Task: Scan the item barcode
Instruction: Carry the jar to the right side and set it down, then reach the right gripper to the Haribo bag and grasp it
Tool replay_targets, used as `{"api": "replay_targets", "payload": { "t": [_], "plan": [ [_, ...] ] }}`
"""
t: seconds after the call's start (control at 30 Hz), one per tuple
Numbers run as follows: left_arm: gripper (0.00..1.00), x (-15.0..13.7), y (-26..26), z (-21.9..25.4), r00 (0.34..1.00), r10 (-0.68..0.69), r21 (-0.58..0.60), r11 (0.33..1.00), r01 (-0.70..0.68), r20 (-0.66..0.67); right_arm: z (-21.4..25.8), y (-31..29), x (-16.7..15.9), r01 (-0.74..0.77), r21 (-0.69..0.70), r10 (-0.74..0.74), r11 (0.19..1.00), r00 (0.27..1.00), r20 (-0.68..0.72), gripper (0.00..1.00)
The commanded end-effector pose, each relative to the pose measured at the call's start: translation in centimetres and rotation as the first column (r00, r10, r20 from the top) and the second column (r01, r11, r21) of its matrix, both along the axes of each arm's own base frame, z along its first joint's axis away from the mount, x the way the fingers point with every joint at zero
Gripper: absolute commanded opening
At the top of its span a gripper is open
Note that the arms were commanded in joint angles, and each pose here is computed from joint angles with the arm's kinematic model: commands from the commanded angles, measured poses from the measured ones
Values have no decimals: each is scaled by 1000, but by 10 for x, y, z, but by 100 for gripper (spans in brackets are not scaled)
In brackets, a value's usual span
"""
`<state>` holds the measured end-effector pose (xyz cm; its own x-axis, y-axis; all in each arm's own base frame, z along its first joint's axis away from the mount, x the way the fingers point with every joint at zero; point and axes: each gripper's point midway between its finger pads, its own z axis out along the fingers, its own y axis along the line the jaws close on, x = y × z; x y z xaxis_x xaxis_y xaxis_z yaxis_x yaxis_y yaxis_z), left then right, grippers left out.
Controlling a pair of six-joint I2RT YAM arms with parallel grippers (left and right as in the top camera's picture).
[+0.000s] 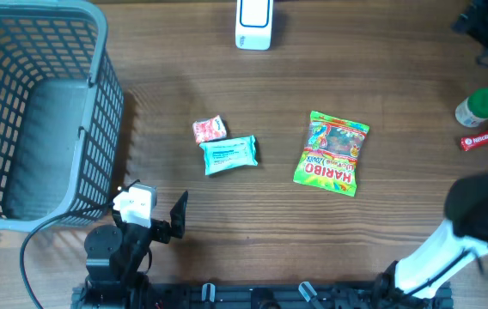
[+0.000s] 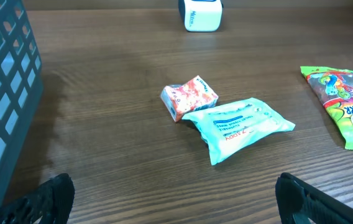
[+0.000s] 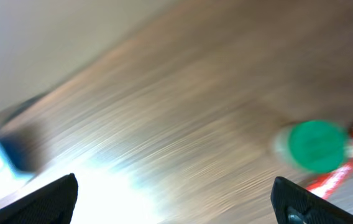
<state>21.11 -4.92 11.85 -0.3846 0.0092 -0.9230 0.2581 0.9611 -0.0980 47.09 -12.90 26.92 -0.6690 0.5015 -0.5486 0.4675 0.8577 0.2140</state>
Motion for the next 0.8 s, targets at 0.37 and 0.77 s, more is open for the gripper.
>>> {"api": "replay_targets", "payload": {
  "t": [0.37, 0.77],
  "plan": [
    [100, 1, 3, -2, 1000, 13, 11, 1000, -13, 0, -154, 290, -91, -339, 5, 289, 941, 795, -534, 99],
    [100, 1, 3, -2, 1000, 13, 11, 1000, -13, 0, -222, 259, -127, -321, -161, 81, 933, 625, -777, 91]
  ]
}}
